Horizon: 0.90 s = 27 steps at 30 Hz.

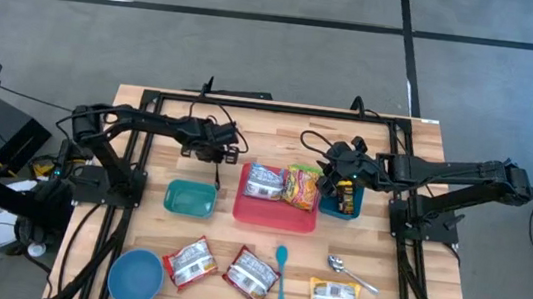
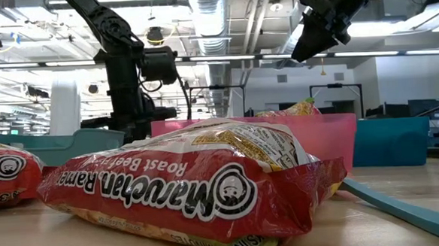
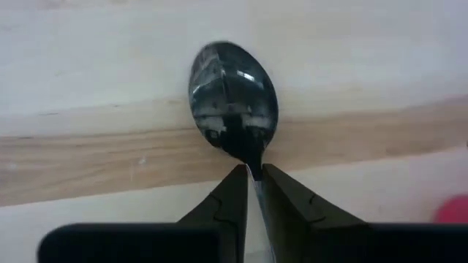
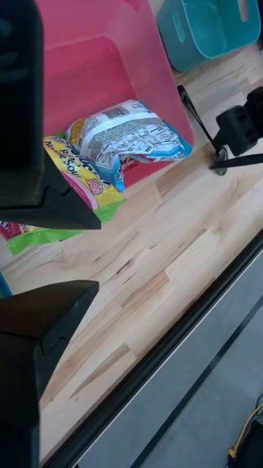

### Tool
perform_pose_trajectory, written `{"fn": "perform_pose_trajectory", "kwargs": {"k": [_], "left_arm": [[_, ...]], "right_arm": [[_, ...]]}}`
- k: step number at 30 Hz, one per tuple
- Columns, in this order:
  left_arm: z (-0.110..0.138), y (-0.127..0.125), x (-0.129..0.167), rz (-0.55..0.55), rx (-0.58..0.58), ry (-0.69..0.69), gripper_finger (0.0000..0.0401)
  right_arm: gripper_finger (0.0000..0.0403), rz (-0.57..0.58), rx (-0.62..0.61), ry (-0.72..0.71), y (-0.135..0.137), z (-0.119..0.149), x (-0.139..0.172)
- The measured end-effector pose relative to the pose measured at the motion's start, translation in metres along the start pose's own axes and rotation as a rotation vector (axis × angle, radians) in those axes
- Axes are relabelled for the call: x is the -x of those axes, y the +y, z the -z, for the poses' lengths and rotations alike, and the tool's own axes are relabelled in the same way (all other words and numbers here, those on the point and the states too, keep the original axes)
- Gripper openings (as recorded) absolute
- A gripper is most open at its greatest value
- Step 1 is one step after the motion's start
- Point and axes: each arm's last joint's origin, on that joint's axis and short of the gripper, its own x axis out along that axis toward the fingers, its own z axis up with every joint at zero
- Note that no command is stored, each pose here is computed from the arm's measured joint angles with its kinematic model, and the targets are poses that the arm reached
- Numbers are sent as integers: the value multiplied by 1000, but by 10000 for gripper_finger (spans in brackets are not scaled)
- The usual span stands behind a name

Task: Pick & Place Food Item
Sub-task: Put the black spoon into the green bin

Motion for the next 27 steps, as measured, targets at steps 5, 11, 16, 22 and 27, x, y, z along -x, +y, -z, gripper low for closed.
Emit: {"fn": "perform_pose_trajectory", "kwargs": {"k": [5, 11, 16, 22, 27], "left_arm": [[0, 0, 0, 2, -4, 3, 28], [0, 0, 0, 3, -1, 5, 50], [0, 0, 0, 7, -1, 12, 81], [0, 0, -2, 16, 1, 9, 91], [3, 2, -7, 29, 3, 2, 79]], "right_arm": [[116, 0, 0, 0, 0, 0, 0], [116, 0, 0, 0, 0, 0, 0], [116, 0, 0, 0, 0, 0, 0], [116, 0, 0, 0, 0, 0, 0], [116, 0, 0, 0, 0, 0, 0]]}}
